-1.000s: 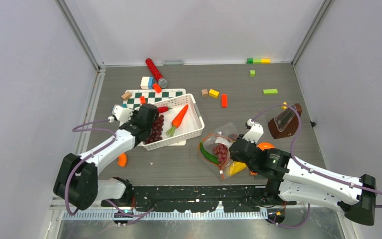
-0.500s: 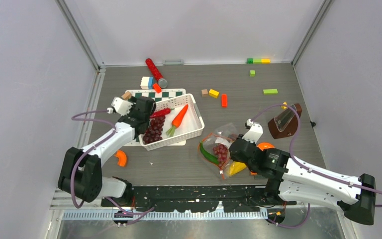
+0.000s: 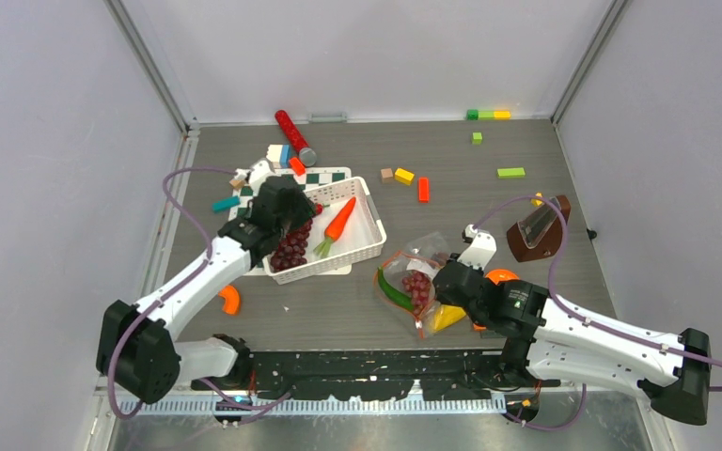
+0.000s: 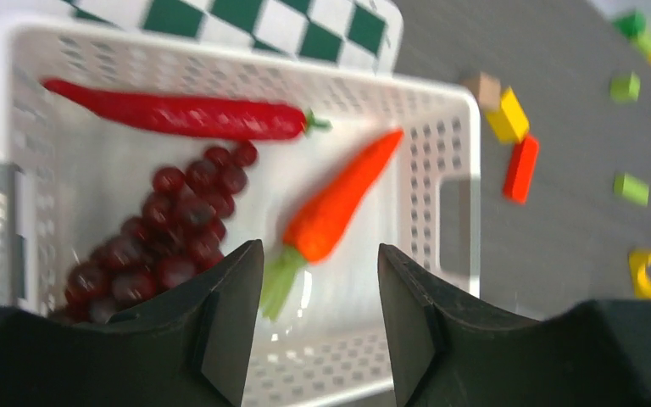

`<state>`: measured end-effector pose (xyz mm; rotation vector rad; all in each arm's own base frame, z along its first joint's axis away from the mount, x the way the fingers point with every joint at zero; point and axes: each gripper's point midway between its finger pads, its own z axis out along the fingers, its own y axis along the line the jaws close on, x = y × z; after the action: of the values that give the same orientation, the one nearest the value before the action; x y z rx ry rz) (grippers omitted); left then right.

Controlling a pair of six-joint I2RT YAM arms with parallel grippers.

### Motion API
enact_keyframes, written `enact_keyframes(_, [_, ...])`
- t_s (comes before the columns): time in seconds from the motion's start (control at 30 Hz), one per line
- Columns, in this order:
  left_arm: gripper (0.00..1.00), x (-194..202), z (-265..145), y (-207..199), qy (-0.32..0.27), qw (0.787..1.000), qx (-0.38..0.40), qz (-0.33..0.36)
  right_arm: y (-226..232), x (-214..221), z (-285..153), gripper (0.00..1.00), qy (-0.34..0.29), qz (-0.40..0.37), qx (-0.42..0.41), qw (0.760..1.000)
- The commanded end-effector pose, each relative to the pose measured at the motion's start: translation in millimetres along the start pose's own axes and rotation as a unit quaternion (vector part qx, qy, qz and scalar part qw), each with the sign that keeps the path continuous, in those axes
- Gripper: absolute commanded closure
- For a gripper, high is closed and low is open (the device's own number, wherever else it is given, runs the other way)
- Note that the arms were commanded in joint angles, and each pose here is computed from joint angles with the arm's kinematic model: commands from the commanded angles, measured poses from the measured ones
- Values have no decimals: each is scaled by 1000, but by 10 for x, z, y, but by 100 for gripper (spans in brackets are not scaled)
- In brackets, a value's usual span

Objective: Open the zip-top bag and remove the fake food
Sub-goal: Place the fake vegetable in the bin, then pick up the fake vegetable from the zipper food storage bag.

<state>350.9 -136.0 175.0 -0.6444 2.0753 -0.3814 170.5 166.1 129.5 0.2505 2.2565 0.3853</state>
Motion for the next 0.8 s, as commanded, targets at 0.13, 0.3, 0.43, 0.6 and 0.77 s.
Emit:
enact_keyframes(0.13, [49, 652, -539, -289, 59, 990, 86, 90, 70, -75, 15, 100, -15, 2, -7, 1000])
enact_keyframes(0.3, [51, 914, -708, -390, 82, 985, 119, 95, 92, -49, 37, 100, -11, 1, -8, 1000])
enact_keyframes(0.43, [52, 1096, -825, -493, 94, 979, 138, 116, 87, -26, 55, 100, -7, -2, -5, 1000])
enact_keyframes(0.6, [53, 1315, -922, -684, 102, 967, 179, 148, 99, 5, 99, 100, -6, -6, -3, 1000])
enact_keyframes(0.77, [58, 1576, -984, -842, 125, 953, 222, 166, 123, 13, 114, 100, -1, -16, 0, 1000])
